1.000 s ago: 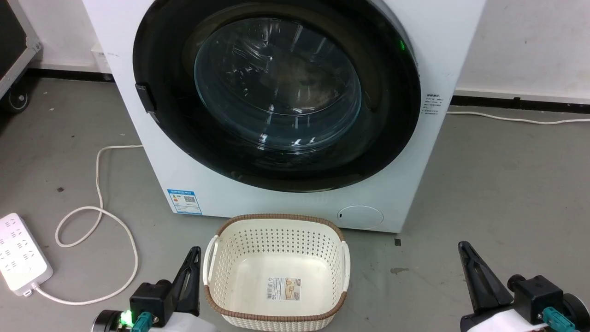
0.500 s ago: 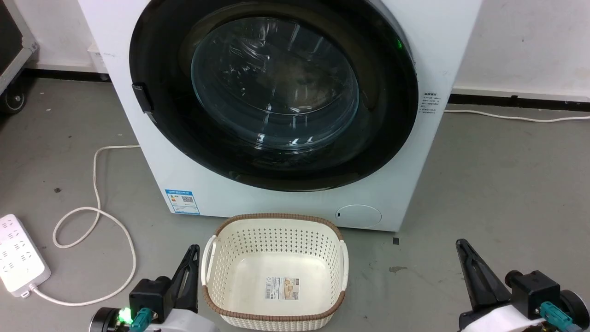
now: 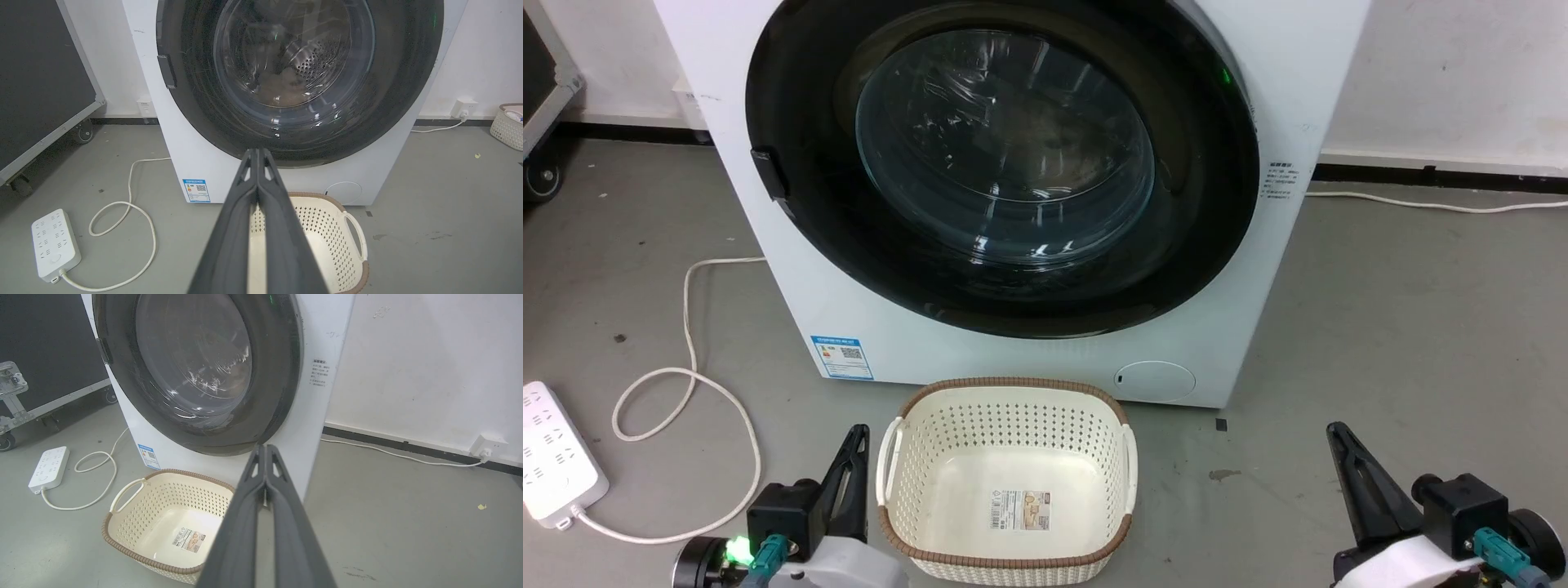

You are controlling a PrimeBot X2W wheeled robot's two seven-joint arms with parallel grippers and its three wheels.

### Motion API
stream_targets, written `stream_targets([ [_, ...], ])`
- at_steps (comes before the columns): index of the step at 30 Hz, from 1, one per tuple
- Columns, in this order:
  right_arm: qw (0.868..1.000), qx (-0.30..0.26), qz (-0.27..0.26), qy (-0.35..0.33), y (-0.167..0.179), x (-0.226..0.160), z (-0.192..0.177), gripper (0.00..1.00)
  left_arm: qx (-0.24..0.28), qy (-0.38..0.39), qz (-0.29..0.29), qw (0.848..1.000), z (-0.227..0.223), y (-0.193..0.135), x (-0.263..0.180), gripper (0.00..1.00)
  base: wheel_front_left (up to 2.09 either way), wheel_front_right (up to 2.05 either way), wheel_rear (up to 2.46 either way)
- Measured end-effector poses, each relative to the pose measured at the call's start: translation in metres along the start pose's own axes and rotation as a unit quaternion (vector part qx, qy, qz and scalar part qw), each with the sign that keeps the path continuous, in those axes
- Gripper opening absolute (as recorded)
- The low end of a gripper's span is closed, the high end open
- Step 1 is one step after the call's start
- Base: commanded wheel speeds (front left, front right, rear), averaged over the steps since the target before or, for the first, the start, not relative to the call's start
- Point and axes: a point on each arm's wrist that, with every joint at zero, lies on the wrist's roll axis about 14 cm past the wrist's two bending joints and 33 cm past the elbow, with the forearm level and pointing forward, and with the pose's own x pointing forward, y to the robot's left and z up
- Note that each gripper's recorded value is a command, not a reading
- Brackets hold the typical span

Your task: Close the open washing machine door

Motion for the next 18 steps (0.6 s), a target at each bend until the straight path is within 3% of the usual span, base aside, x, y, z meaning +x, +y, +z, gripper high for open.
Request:
stream_targets([
  [18,1.0,-0.003,-0.001,0.012,-0.0007,0.0026,0.0005,0.0,0.006,0.01,0.008,1.0,0.0007,0.0031,0.0028,0.0,0.0,0.0,0.0],
])
